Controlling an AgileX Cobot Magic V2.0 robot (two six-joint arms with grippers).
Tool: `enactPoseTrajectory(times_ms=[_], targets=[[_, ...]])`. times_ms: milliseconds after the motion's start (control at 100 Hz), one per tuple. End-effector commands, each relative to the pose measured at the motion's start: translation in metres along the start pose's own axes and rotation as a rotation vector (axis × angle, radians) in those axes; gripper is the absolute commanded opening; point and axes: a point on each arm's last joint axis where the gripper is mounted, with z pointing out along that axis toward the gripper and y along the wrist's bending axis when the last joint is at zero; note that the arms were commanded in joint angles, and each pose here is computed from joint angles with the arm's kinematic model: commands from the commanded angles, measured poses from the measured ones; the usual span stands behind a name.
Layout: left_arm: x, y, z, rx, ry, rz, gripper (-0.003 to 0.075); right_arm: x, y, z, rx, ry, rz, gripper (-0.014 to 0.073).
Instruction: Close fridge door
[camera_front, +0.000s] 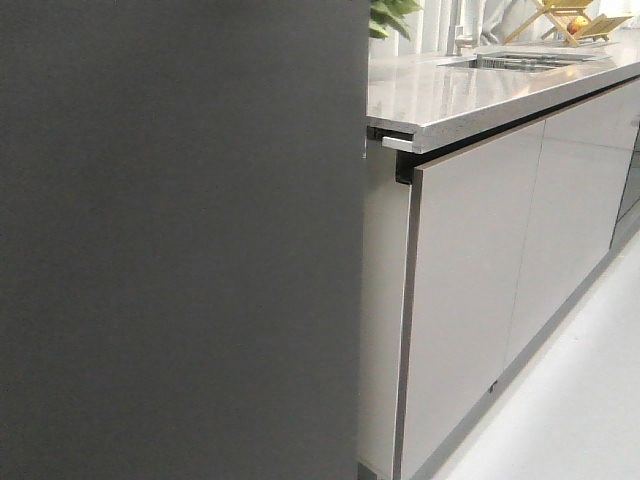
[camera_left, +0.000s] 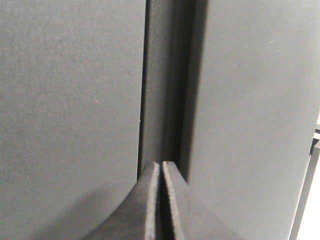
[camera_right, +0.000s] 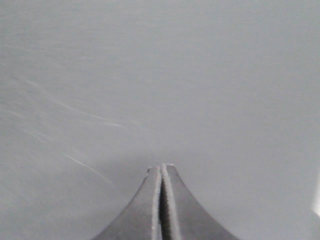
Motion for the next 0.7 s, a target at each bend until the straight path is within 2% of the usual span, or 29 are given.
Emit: enactPoseTrajectory(times_ms=[0, 340, 690], targets=[[0.004, 0.000, 0.002, 0.007, -0.029, -0.006, -0.0021, -0.031, -0.009, -0.034, 0.023, -0.146, -0.024, -0.0076], [0.004, 0.000, 0.002, 0.007, -0.029, -0.006, -0.0021, -0.020, -0.049, -0.123, 0.218, -0.183, -0.043, -0.0076], [0.004, 0.000, 0.002, 0.007, -0.029, -0.006, -0.0021, 0.030, -0.068, -0.205, 0.441, -0.187, -0.062, -0.0076]])
